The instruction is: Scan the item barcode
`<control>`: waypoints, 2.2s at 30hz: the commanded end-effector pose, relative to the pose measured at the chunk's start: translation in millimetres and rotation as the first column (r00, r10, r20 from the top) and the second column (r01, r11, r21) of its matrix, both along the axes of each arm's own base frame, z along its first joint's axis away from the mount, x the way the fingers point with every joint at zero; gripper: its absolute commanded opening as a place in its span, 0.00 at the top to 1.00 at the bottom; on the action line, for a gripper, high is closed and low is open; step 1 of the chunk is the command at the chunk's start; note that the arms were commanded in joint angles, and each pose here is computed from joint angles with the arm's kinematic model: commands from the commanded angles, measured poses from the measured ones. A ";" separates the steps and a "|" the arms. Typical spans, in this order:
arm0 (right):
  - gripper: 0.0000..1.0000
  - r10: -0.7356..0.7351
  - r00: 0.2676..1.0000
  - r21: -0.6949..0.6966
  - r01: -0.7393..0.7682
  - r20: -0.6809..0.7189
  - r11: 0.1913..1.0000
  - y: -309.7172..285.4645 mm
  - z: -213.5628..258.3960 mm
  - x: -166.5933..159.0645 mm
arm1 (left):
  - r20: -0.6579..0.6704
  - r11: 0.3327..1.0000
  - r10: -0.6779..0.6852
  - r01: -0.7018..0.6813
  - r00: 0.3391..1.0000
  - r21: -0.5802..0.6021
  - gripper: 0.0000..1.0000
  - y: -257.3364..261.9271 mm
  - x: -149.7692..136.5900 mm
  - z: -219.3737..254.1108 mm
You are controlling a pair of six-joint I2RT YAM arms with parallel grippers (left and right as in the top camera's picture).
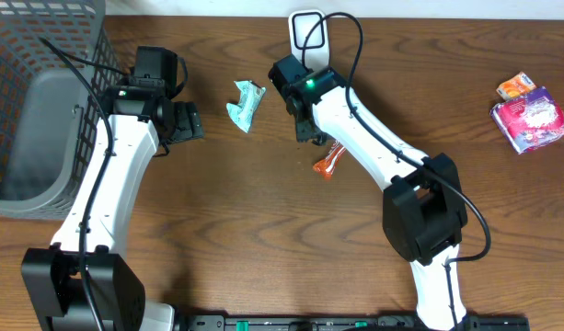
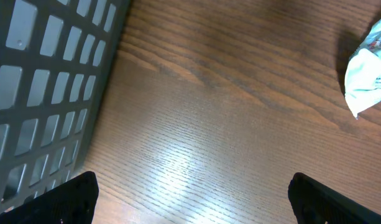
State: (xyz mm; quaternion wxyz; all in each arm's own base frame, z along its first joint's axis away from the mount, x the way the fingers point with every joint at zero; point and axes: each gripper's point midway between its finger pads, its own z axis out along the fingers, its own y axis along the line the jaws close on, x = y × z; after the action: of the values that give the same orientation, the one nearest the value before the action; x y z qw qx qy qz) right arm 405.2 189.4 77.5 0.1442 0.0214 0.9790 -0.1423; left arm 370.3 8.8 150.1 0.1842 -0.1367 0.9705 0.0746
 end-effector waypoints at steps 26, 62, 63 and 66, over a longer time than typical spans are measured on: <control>0.59 -0.176 0.984 -0.053 0.177 0.026 0.983 -35.6 -75.0 -22.0 | -0.008 1.000 0.004 -0.004 1.000 0.022 0.02 4.2 0.7 -1.5; 0.99 0.532 0.840 0.980 -0.178 0.106 0.086 105.8 41.1 -34.0 | -0.008 1.000 0.004 -0.004 1.000 0.022 0.02 4.2 0.7 -1.5; 0.99 0.524 0.846 0.984 -0.163 0.102 0.072 103.8 37.5 -34.8 | -0.008 1.000 0.003 -0.003 1.000 0.022 0.02 4.2 0.7 -1.5; 0.99 0.466 0.884 0.994 -0.080 0.034 0.080 89.2 17.2 -32.8 | -0.008 1.000 0.003 -0.003 1.000 0.022 0.02 4.2 0.7 -1.5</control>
State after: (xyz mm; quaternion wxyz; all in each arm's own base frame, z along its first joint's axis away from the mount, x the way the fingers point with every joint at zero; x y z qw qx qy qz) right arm 377.9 289.8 82.4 -0.0048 -0.1341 0.8483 0.5122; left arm 370.3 8.8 150.1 0.1842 -0.1367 0.9705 0.0746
